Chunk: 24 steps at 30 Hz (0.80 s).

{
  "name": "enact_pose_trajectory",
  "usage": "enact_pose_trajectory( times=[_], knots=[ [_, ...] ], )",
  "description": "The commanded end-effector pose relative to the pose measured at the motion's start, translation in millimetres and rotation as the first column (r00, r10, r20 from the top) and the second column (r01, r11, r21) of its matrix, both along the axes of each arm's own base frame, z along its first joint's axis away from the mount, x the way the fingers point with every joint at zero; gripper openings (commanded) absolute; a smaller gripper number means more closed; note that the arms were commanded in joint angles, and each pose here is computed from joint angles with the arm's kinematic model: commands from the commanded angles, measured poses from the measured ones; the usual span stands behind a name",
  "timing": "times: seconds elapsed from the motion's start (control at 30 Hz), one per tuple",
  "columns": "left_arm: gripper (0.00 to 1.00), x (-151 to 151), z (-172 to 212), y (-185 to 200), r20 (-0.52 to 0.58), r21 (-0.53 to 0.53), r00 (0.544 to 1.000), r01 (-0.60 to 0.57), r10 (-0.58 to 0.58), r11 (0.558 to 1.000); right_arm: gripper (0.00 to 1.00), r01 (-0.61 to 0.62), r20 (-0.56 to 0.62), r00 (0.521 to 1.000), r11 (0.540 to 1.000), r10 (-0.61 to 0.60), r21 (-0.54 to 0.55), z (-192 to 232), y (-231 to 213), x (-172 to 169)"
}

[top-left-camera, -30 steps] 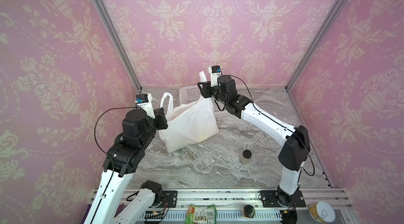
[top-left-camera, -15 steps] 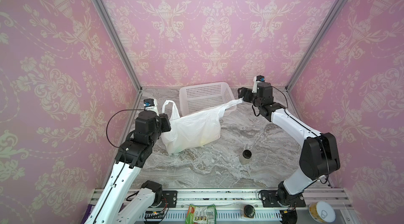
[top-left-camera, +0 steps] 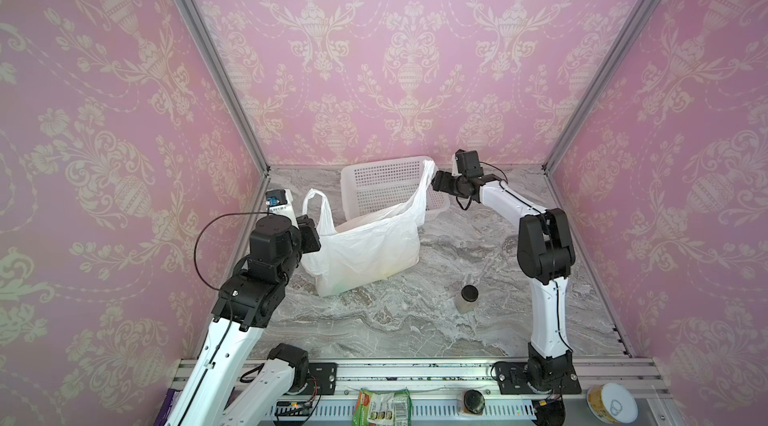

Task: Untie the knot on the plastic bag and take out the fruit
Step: 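Release the handle and move the right gripper to the white basket rim, then grip the basket rim with the right gripper and drag it away from the bag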

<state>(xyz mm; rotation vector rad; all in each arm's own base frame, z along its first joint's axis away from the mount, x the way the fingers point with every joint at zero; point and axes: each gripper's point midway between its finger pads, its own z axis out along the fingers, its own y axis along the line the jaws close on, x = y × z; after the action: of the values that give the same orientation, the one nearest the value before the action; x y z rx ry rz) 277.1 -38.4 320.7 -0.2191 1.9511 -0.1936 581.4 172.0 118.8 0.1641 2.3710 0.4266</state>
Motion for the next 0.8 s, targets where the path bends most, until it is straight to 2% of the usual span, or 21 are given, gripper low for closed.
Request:
enact_pose_trajectory(
  times=[0.0, 0.17, 0.33, 0.43, 0.77],
  knots=[
    [0.0, -1, -2, 3, 0.004, 0.027, 1.0, -0.004, 0.004, 1.0, 0.81, 0.016, -0.067, 0.997, 0.994, -0.023, -0.106, -5, -8, -5],
    [0.0, -4, -1, 3, 0.012, 0.021, 1.0, -0.001, 0.001, 1.0, 0.68, 0.064, -0.096, 0.993, 0.993, -0.073, -0.095, -18, -25, -11],
    [0.0, -7, 2, 3, 0.022, 0.014, 1.0, 0.005, -0.005, 1.0, 0.53, 0.162, -0.068, 0.983, 0.98, -0.171, -0.115, -11, -58, -37],
    [0.0, -8, 2, 2, 0.026, 0.012, 1.0, 0.01, -0.01, 1.0, 0.49, 0.227, -0.04, 0.972, 0.968, -0.233, -0.11, -8, -78, -64],
    [0.0, -10, 4, -2, 0.034, -0.004, 0.999, 0.035, -0.035, 0.999, 0.46, 0.409, 0.08, 0.912, 0.906, -0.402, -0.108, -9, -135, -183]
  ],
)
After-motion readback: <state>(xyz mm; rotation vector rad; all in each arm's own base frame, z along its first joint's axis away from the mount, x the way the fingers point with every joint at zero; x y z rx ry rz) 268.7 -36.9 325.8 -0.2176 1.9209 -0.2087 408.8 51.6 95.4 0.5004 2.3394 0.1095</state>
